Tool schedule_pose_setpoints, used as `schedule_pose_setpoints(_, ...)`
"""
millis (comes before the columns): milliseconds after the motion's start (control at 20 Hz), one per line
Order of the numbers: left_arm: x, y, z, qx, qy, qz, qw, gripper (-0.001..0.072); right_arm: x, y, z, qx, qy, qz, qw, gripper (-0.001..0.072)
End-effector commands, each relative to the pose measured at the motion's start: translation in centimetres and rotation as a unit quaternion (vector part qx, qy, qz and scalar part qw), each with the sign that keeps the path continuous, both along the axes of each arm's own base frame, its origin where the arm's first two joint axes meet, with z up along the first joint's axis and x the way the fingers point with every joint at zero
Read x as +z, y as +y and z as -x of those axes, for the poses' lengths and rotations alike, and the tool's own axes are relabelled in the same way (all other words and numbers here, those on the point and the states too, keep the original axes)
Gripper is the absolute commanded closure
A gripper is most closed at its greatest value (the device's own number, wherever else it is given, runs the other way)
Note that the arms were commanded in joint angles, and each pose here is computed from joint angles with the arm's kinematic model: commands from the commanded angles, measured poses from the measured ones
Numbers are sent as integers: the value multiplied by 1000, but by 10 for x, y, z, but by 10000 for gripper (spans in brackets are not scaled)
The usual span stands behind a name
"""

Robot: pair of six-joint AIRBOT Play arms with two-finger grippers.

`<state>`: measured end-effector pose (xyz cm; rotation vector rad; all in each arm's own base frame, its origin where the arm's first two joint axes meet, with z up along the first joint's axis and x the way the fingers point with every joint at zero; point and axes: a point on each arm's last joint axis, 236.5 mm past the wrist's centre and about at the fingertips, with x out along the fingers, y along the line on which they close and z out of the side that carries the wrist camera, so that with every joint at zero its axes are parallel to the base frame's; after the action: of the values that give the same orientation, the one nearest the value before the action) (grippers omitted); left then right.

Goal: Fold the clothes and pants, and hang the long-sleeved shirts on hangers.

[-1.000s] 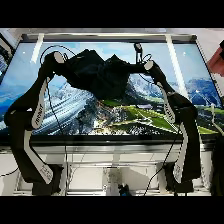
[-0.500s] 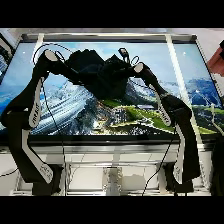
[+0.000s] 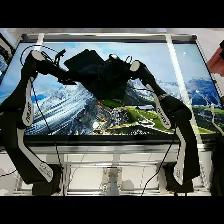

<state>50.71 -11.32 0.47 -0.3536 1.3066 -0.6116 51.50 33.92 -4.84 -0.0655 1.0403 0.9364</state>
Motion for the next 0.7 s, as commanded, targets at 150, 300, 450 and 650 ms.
schedule_pose_setpoints(150,-1,10,0,12,9,-1,1000,143,-16,13,10,-7,-15,66,998,210)
schedule_pose_setpoints(300,-1,10,1,12,10,-1,1000,143,-11,40,36,27,8,40,999,237)
schedule_pose_setpoints(450,-1,10,3,9,13,-1,1000,143,-13,47,42,47,-4,50,998,679)
schedule_pose_setpoints(650,-1,9,11,-1,26,1,1000,232,-17,29,93,107,82,90,987,686)
